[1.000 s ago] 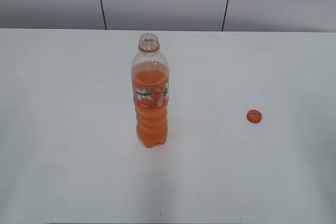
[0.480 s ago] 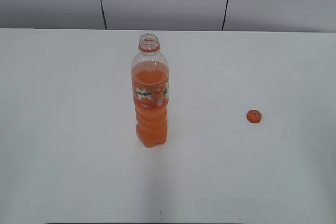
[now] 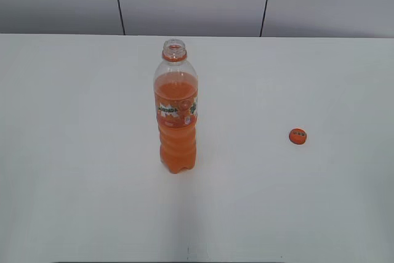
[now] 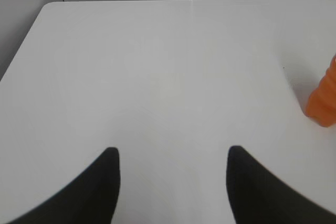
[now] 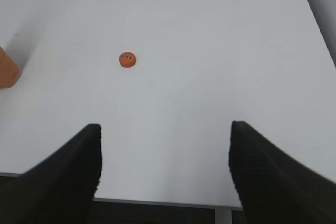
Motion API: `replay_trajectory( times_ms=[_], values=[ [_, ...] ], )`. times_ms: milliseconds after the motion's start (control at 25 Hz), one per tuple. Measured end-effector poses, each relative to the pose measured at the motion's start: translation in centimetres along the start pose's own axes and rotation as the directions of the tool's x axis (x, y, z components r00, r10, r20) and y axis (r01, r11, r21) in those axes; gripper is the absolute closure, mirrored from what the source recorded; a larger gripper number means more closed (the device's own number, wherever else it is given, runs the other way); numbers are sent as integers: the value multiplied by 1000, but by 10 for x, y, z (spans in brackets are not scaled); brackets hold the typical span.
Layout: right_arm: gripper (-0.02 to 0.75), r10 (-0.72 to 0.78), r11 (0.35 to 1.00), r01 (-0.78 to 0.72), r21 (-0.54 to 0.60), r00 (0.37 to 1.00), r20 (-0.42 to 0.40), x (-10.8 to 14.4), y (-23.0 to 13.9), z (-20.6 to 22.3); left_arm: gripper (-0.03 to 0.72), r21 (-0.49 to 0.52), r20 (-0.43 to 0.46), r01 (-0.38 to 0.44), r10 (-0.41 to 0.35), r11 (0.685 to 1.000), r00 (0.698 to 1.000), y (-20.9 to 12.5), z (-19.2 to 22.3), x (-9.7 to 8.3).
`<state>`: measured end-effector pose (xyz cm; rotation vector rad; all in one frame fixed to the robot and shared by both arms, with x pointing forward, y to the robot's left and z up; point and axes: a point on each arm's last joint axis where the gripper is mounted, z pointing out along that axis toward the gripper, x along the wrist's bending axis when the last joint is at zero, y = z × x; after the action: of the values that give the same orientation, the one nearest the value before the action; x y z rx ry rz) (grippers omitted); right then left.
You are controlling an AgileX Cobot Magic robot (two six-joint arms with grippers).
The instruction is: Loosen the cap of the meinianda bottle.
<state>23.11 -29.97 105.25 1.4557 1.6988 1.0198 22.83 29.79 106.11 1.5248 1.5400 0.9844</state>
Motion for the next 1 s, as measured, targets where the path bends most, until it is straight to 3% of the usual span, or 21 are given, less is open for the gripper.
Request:
replay_trajectory(
  times_ms=[800, 1000],
  values=[
    [174, 4, 1000, -4, 0, 1000, -1, 0, -1, 0, 283, -2, 2, 0, 0, 1000, 1000, 0, 0, 0],
    [174, 41, 999, -41, -1, 996, 76, 1, 0, 0, 283, -2, 2, 0, 0, 1000, 1000, 0, 0, 0]
  ],
)
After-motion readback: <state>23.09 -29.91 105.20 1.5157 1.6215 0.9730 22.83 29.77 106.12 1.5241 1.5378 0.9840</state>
